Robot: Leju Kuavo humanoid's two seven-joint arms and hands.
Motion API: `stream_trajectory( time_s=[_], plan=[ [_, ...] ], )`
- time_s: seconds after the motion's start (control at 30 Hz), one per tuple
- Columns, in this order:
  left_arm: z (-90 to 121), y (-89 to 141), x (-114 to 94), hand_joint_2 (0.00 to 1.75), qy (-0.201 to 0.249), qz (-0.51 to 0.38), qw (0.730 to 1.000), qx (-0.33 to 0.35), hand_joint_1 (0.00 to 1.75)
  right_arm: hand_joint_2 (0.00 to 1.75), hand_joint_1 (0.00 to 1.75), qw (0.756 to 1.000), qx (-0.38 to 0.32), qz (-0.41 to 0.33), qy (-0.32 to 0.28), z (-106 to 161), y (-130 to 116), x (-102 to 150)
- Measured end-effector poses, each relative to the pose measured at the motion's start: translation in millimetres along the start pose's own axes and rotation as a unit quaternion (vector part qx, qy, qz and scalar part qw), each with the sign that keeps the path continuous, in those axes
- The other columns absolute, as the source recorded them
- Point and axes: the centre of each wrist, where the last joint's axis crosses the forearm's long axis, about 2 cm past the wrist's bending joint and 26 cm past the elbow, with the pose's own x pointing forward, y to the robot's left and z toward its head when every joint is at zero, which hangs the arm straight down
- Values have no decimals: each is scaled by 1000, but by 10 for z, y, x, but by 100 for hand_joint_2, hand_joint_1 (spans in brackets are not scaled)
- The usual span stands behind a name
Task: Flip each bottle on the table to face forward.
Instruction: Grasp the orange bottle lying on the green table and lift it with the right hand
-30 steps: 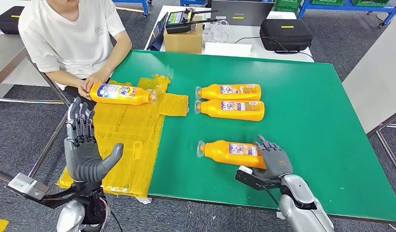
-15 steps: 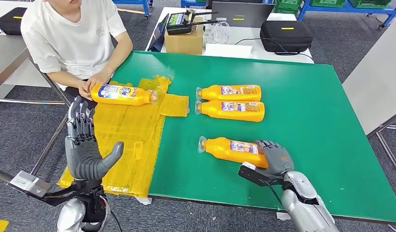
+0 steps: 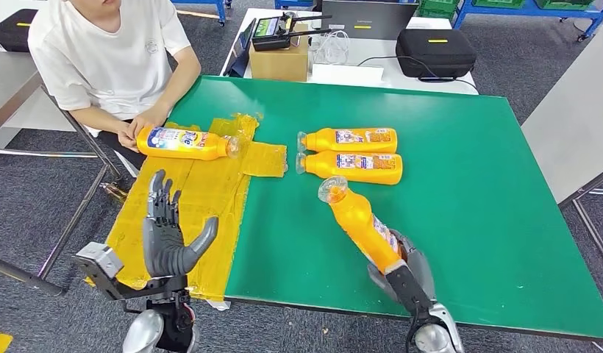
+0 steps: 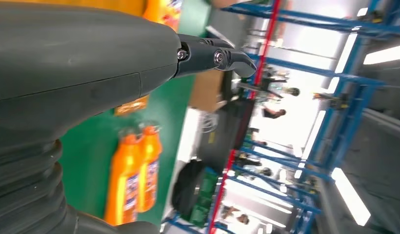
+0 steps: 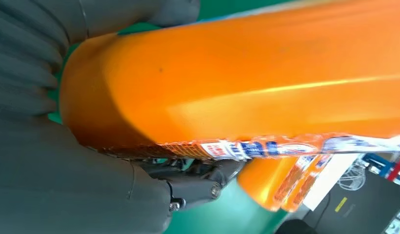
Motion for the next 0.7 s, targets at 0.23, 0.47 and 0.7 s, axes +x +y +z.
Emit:
stream_trajectory(
  time_s=[0.23,0.47,0.7],
  plan=[
    [103,-222,-164,175,-4,45,996,-80,0,175,175,989,-108,-55,-87,-43,249,509],
    [143,-277,-241,175,59,100,986,-118,0,175,175,976,-125,-133,-119,-182,443,841],
    [153,-318,-382,175,102,137,972,-162,0,175,175,975,-54,-115,-184,-429,694,1175]
  ],
)
